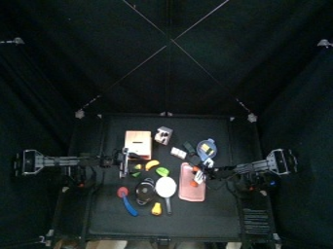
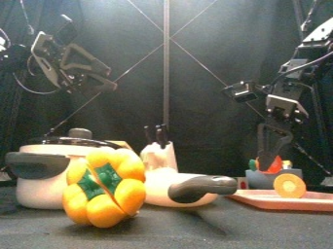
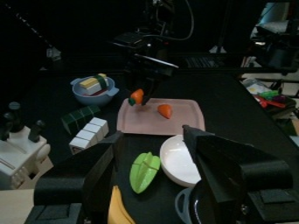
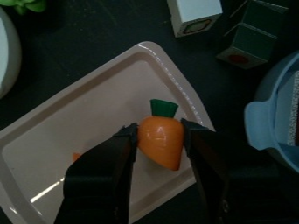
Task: Place carrot top to right side of knife holder
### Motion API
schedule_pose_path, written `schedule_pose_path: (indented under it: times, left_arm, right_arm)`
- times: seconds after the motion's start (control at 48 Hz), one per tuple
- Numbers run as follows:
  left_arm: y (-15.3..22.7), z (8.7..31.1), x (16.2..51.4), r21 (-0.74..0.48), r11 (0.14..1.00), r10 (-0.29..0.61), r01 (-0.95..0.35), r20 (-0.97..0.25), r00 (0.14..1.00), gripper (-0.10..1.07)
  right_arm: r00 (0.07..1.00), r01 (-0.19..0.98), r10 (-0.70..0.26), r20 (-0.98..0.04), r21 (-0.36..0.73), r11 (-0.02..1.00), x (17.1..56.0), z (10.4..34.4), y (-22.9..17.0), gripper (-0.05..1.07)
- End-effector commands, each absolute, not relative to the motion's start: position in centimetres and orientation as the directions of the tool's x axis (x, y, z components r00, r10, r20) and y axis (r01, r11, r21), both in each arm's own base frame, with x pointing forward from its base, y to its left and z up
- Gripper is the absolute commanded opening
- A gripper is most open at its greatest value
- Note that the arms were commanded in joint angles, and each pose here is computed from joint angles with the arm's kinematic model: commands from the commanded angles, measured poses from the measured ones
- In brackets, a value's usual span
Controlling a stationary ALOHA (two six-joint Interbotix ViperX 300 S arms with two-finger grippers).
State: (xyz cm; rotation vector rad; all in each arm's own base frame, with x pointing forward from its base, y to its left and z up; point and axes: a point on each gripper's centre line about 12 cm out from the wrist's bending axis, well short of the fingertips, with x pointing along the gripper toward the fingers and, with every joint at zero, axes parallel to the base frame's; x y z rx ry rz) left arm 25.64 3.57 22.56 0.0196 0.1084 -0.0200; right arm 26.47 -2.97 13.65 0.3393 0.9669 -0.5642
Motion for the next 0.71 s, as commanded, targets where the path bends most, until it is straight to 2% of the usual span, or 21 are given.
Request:
schedule_pose_path:
  times: [0.0,0.229,0.417,0.521,0.688]
  left_arm:
    - [3.6,23.1,25.8,0.022,1.0,-0.019,0.021,-0.088,0.996,0.92]
    - [3.7,23.3,25.9,0.022,1.0,-0.019,0.021,-0.083,0.996,0.92]
    - [3.7,23.3,25.9,0.022,1.0,-0.019,0.021,-0.083,0.996,0.92]
    - [3.7,23.3,25.9,0.022,1.0,-0.019,0.021,-0.083,0.996,0.92]
    - [3.7,23.1,25.8,0.021,1.0,-0.016,0.018,-0.086,0.996,0.92]
  right_arm:
    - [0.475,0.6,-0.3,-0.827,0.055,0.798,27.1,15.0,-3.1,0.71]
    - [0.46,0.663,-0.381,-0.802,0.025,0.748,26.6,18.3,-4.0,0.71]
    - [0.415,0.755,-0.472,-0.778,0.006,0.655,25.1,21.2,-6.2,0.71]
    - [0.389,0.792,-0.506,-0.77,0.0,0.61,24.1,21.7,-7.5,0.71]
    - [0.367,0.814,-0.515,-0.774,-0.001,0.581,23.3,21.0,-8.5,0.71]
